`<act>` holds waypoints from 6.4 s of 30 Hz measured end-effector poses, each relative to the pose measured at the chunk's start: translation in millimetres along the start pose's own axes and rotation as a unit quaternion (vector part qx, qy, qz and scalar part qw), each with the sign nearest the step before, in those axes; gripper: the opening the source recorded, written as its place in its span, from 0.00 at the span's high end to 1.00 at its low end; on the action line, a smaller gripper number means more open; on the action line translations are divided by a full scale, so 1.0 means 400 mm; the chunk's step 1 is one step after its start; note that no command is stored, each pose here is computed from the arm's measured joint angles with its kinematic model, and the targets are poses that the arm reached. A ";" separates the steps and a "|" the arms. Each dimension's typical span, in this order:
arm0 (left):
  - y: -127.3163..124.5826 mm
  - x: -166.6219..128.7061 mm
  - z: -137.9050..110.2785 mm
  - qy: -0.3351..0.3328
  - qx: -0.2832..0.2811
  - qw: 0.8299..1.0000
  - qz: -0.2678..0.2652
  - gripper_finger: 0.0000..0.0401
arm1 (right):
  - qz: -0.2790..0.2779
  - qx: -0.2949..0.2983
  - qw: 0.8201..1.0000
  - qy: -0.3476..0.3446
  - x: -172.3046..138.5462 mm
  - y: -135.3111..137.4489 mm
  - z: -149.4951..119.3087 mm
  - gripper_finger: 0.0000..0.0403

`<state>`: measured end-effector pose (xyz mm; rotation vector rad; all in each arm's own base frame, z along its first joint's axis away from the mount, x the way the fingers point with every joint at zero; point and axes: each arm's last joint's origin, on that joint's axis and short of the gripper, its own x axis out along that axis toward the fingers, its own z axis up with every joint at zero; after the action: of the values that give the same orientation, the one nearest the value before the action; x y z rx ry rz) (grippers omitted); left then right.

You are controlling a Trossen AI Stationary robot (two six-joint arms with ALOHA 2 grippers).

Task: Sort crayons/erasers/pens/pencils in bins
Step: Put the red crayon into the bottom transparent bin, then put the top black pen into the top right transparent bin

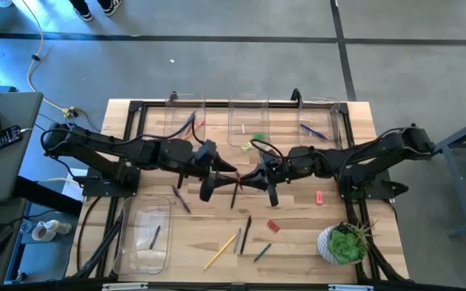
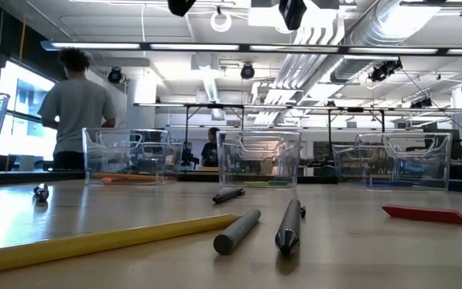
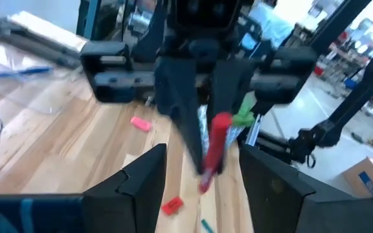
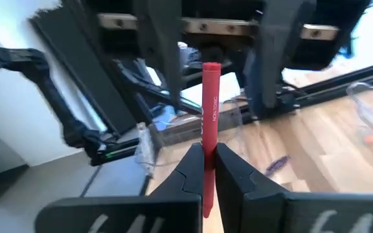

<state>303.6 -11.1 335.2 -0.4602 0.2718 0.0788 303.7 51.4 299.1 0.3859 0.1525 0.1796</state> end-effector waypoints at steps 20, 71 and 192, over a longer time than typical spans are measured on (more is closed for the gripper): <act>0.005 -0.001 0.017 -0.061 -0.009 0.996 0.058 0.88 | -0.039 0.021 0.999 -0.005 0.001 -0.011 0.026 1.00; -0.119 -0.272 -0.252 0.266 -0.232 0.891 0.285 0.99 | -0.140 0.040 0.985 0.088 -0.018 -0.110 0.001 0.54; 0.208 -0.359 -0.095 0.192 0.027 0.890 0.412 0.71 | -0.452 0.505 0.709 0.195 0.230 -0.321 -0.197 0.54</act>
<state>145.2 44.2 306.6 -0.2723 0.8486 0.8187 397.4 -18.8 167.0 1.3246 0.8625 -0.8692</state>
